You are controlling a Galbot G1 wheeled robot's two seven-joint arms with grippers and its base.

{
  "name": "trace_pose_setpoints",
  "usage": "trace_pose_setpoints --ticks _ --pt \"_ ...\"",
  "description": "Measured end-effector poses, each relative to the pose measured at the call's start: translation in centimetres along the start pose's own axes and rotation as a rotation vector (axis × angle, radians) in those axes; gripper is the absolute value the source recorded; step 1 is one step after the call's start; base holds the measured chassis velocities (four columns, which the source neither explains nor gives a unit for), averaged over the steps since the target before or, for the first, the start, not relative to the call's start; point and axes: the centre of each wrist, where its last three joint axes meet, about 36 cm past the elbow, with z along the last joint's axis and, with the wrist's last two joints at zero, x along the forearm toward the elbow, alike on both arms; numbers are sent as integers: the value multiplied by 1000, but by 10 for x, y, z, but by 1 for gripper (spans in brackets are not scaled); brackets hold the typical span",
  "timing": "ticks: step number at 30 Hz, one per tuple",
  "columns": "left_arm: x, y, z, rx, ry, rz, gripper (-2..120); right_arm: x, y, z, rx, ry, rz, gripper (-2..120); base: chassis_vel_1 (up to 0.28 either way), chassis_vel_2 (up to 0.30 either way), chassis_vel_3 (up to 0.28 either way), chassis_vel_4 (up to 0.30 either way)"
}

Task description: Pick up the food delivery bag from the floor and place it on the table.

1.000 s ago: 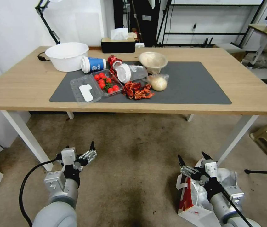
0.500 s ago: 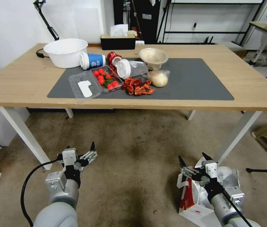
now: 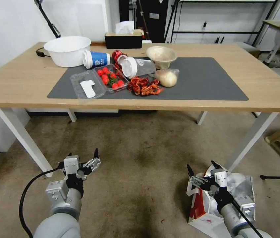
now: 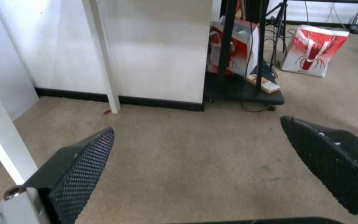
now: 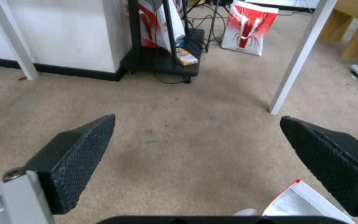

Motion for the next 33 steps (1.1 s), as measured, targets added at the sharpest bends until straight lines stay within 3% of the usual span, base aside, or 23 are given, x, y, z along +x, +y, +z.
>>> trace_pose_setpoints --ticks 33 --pt "-1 0 4 -4 8 5 100 1 3 -2 -7 -7 6 100 0 0 0 0"
